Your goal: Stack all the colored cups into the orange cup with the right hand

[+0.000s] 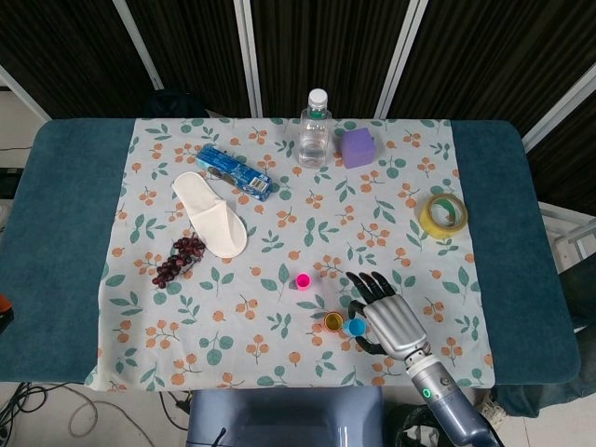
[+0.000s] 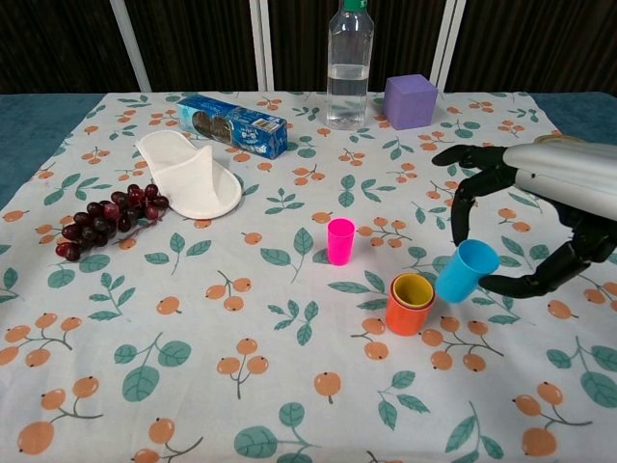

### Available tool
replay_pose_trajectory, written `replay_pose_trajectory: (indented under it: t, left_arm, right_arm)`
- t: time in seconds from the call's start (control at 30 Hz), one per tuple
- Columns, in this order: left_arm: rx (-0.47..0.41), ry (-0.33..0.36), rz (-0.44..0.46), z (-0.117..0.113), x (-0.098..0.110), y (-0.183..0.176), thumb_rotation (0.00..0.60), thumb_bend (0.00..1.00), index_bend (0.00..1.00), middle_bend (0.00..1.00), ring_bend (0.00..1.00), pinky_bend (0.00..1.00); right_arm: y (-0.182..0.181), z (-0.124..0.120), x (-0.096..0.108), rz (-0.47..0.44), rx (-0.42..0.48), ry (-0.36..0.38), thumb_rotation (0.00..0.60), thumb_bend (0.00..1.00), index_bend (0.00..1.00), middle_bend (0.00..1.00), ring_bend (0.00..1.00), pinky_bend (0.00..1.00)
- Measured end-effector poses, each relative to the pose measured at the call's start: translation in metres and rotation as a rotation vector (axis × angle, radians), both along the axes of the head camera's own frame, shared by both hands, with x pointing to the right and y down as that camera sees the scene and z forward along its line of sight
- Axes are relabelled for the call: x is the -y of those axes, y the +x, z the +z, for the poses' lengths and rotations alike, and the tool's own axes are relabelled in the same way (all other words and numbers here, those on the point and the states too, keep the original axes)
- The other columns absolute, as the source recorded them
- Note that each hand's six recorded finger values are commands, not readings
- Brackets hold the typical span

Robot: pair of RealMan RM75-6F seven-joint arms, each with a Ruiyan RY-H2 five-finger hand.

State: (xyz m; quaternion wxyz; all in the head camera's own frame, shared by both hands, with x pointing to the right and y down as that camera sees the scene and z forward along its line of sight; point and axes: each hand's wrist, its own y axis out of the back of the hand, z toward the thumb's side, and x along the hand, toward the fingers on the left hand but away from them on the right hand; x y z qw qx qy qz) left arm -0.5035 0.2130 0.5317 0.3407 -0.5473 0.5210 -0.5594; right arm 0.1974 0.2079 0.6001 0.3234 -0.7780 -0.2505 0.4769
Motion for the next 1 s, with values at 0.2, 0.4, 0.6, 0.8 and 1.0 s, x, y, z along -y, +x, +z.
replay_pose_trajectory:
  t: [0.2, 0.4, 0.6, 0.8, 1.0]
  left_arm:
    - [-0.001, 0.000, -0.002, 0.000, 0.000, -0.001, 0.600, 0.75, 0.15, 0.01, 0.00, 0.00]
    - [-0.002, 0.000, -0.001, 0.000, 0.000, -0.001, 0.600, 0.75, 0.14, 0.01, 0.00, 0.00]
    - [-0.002, 0.000, -0.002, 0.000, 0.000, -0.001, 0.600, 0.76, 0.15, 0.01, 0.00, 0.00]
    - [-0.002, 0.003, -0.003, -0.001, 0.001, -0.001, 0.600, 0.76, 0.15, 0.01, 0.00, 0.00]
    - [-0.003, 0.002, -0.004, -0.001, 0.001, -0.002, 0.600, 0.76, 0.15, 0.01, 0.00, 0.00]
  right_arm:
    - [-0.008, 0.002, 0.000, 0.001, 0.012, -0.005, 0.600, 0.38, 0.52, 0.00, 0.01, 0.08]
    - [-0.016, 0.005, 0.001, 0.004, 0.018, -0.012, 0.600, 0.38, 0.52, 0.00, 0.01, 0.08]
    - [-0.020, 0.008, 0.003, 0.006, 0.017, -0.015, 0.600, 0.38, 0.52, 0.00, 0.01, 0.09]
    - [-0.024, 0.012, 0.004, 0.014, 0.018, -0.026, 0.600, 0.38, 0.52, 0.00, 0.01, 0.09]
    - [-0.025, 0.018, 0.006, 0.022, 0.009, -0.037, 0.600, 0.38, 0.52, 0.00, 0.01, 0.09]
